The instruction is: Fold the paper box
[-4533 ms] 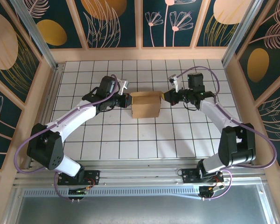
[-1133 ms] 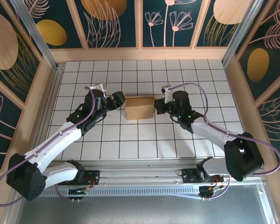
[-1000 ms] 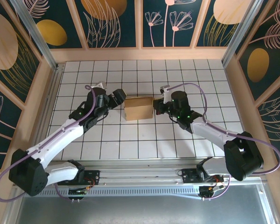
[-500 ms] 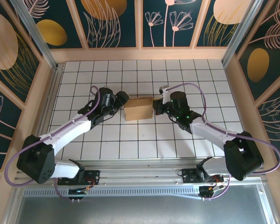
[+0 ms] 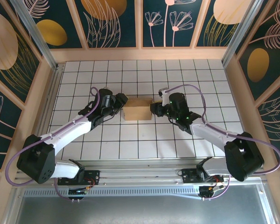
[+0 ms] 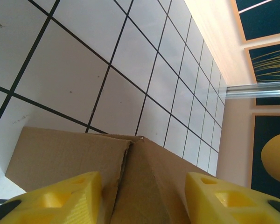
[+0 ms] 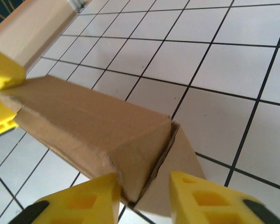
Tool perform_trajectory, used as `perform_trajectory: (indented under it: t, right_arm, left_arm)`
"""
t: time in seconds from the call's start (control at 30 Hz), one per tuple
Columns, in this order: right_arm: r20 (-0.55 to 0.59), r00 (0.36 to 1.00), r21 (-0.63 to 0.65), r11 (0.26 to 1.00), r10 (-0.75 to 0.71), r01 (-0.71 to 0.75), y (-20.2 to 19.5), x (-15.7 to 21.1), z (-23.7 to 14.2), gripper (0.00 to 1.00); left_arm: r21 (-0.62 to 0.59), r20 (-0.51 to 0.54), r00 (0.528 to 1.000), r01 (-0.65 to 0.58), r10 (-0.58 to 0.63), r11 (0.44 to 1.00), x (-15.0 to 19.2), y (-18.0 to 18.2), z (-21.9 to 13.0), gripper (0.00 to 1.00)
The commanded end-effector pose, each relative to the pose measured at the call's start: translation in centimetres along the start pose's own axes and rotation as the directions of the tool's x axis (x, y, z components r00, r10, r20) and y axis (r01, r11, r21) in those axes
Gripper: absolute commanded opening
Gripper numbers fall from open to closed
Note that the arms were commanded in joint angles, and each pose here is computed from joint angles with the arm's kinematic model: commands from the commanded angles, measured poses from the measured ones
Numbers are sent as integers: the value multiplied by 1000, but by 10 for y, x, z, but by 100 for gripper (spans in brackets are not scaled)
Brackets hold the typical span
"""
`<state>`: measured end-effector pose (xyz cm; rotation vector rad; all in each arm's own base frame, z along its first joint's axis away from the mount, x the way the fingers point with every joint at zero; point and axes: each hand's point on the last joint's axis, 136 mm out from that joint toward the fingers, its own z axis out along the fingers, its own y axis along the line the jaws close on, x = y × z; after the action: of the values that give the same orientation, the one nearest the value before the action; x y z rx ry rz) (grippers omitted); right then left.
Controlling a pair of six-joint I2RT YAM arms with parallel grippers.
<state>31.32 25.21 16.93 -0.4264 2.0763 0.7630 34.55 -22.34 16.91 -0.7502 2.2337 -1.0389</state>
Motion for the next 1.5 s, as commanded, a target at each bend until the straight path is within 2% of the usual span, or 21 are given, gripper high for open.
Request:
perform_trajectory:
  t: [0.0, 0.17, 0.23, 0.33, 0.4, 0.5, 0.73, 0.83, 0.93, 1.1, 1.2, 1.33, 1.47]
  right_arm:
    - [-18, 1000, -30, 1000, -1, 0, 10, 6, -15, 39]
    - [35, 999, -92, 996, -7, 10, 25, -5, -37, 53]
    - [77, 997, -109, 994, 33, -25, 28, -11, -47, 64]
    - [111, 973, -134, 973, 203, -188, 24, -27, -55, 72]
    - [60, 937, -160, 930, 345, -332, 17, -36, -51, 72]
    - [-75, 865, -135, 855, 496, -501, 4, -35, -31, 68]
    - [-197, 818, -44, 828, 541, -559, -11, -7, 6, 63]
    - [-201, 811, 7, 829, 549, -559, -23, 13, 11, 59]
    - [-213, 805, 58, 829, 554, -556, -35, 38, 14, 47]
    - [-234, 809, 124, 842, 539, -525, -46, 65, 16, 36]
    - [-240, 822, 118, 856, 517, -504, -40, 62, 16, 34]
    - [-221, 847, 78, 874, 484, -480, -26, 47, 13, 34]
    - [-215, 855, 80, 881, 471, -465, -13, 51, 2, 33]
  left_arm:
    - [-95, -6, 1000, 29, -30, 995, 3, 30, 7, 50]
    - [-95, -2, 1000, 27, -27, 995, 3, 30, 7, 50]
    - [-95, -4, 1000, 23, -24, 995, 3, 30, 7, 49]
    - [-100, -15, 1000, 12, -13, 995, 5, 32, 8, 50]
    - [-104, -17, 1000, 10, -12, 995, 6, 33, 8, 50]
    - [-106, -21, 1000, 10, -13, 994, 6, 34, 8, 50]
    - [-112, -21, 1000, 9, -12, 994, 7, 36, 8, 50]
    - [-126, -24, 1000, 11, -14, 992, 9, 43, 8, 50]
    - [-157, -32, 999, 21, -27, 987, 15, 60, 9, 48]
    - [-174, -68, 996, 45, -58, 984, 32, 92, 12, 36]
    - [-167, -80, 995, 39, -53, 985, 36, 97, 11, 34]
    - [-139, -94, 995, 10, -23, 990, 36, 85, 8, 34]
    - [-149, -137, 991, -18, -2, 989, 48, 88, -5, 35]
